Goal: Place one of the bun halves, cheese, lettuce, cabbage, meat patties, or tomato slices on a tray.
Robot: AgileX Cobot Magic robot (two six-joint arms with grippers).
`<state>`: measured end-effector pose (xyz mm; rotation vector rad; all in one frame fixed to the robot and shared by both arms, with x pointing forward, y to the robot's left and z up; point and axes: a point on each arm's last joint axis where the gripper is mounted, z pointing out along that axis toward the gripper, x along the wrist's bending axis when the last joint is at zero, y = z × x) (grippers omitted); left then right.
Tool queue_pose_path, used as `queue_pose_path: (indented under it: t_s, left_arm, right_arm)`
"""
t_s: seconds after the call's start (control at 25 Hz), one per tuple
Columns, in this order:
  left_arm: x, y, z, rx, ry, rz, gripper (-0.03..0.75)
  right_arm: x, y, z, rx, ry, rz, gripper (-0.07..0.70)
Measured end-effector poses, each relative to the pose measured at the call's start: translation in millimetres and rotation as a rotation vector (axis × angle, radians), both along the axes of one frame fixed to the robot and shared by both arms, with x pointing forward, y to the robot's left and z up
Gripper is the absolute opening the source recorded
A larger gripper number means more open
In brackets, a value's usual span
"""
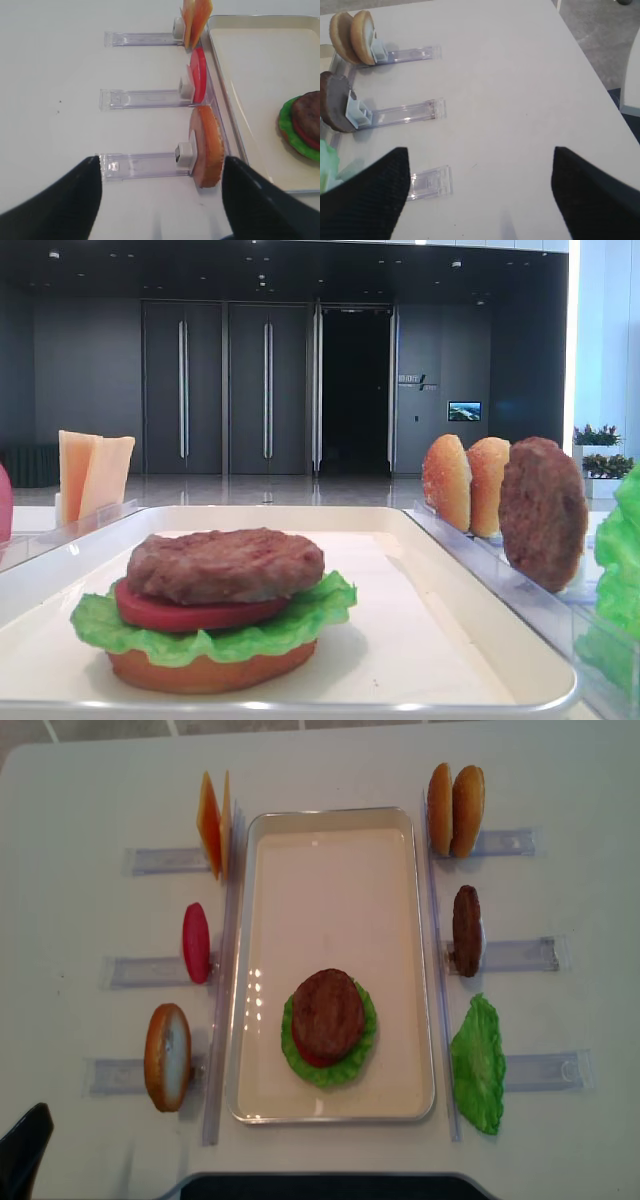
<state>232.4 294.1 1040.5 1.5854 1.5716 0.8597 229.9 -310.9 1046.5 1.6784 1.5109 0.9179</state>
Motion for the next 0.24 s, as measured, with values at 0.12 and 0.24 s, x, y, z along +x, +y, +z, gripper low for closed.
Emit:
queue_pose_path:
  t_s: [0.12,0.24]
  left_arm:
    - [0.0,0.0,0.0,0.0,0.0,0.0,0.57]
    - [0.0,0.0,0.0,0.0,0.0,0.0,0.57]
  right_arm:
    - [0.0,0.0,0.0,0.0,0.0,0.0,0.577]
    - [0.0,0.0,0.0,0.001,0.0,0.0,0.577]
